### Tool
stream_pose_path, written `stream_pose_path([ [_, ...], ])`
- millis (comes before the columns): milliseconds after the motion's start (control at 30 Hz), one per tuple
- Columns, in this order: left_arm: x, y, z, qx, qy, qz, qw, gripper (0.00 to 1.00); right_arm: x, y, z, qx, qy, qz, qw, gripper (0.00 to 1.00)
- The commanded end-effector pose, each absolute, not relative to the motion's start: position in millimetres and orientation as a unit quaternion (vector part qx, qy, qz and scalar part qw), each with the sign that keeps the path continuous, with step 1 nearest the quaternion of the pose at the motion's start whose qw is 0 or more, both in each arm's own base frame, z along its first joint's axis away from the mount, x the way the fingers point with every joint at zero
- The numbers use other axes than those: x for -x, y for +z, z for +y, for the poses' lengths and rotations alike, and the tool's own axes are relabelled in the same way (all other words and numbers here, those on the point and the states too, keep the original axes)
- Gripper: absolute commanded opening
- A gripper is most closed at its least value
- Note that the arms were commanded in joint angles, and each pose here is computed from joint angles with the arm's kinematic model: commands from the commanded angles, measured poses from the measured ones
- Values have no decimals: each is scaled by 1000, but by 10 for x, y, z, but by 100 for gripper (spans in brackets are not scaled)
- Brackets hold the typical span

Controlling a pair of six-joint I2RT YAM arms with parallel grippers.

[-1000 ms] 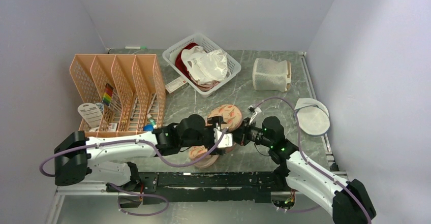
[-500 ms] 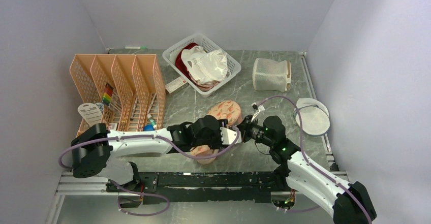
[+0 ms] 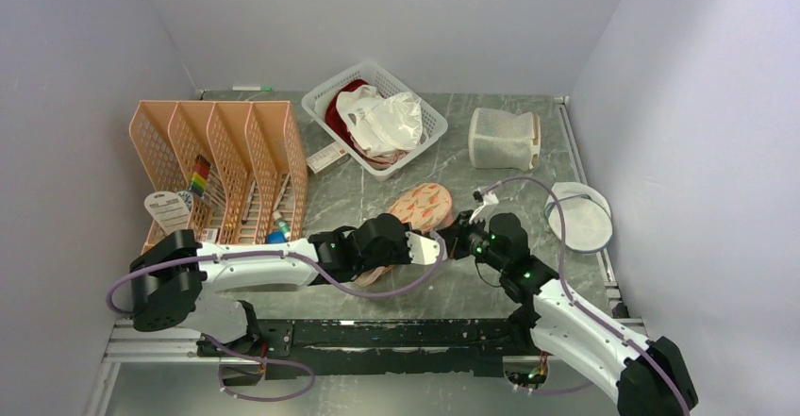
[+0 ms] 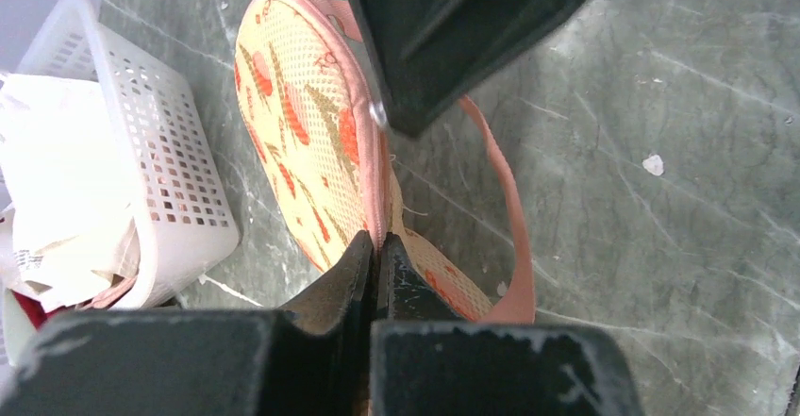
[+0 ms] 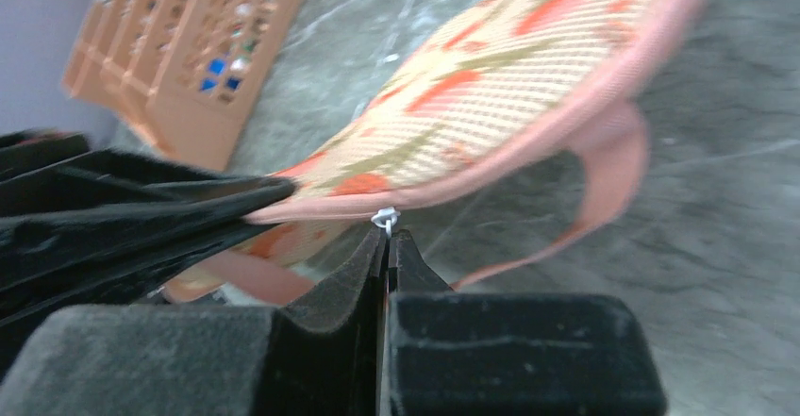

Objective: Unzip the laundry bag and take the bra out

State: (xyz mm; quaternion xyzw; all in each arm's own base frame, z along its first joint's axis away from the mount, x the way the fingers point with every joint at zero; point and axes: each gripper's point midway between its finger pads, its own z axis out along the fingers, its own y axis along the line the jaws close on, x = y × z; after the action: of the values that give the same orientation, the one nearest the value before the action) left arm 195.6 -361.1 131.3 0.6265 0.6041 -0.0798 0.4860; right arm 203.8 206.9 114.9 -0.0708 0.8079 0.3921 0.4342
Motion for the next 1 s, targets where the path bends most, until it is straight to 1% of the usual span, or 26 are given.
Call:
stream_pose_path([
  [0,-2012,1479,-3556,-615,-68,595,514,7,-2393,1094,1712,23,302,824,479,0],
  [167,-1934,1520,-3572,-624,-89,582,514,7,-2712,1078,1321,-17,300,821,485,0],
  [267,-1904,1481,-3575,-633,-92,579,506,7,-2734,1154,1368,23,324,816,479,0],
  [367,-1949,1421,-3552,-634,-76,584,501,7,-2594,1276,1564,73,377,796,469,0],
  [533,-2074,1310,-3470,-629,-34,598,495,7,-2303,1217,1684,87,421,791,436,0],
  [567,-2090,1302,-3462,-628,-31,600,494,9,-2246,1209,1699,88,428,789,432,0],
  [600,-2097,1308,-3462,-627,-33,601,494,12,-2198,1209,1708,88,433,788,429,0],
  [633,-2089,1327,-3466,-629,-39,600,493,19,-2153,1195,1715,87,437,788,425,0],
  [667,-1973,1389,-3504,-641,-75,584,492,53,-2087,1209,1724,84,444,786,423,0],
  [700,-1895,1454,-3529,-645,-99,574,495,76,-2060,1212,1733,82,449,785,420,0],
  [733,-1790,1522,-3560,-650,-129,560,497,92,-2033,1227,1752,83,456,782,416,0],
  [767,-1677,1600,-3590,-655,-160,545,499,98,-2011,1230,1767,83,461,781,413,0],
  [800,-1567,1701,-3616,-658,-190,528,502,100,-1991,1231,1783,83,466,780,410,0],
  [900,-1331,1916,-3651,-657,-255,491,512,99,-1924,1219,1844,84,478,779,397,0],
  [967,-1353,1972,-3670,-640,-262,496,525,100,-1873,1232,1905,83,489,775,392,0],
])
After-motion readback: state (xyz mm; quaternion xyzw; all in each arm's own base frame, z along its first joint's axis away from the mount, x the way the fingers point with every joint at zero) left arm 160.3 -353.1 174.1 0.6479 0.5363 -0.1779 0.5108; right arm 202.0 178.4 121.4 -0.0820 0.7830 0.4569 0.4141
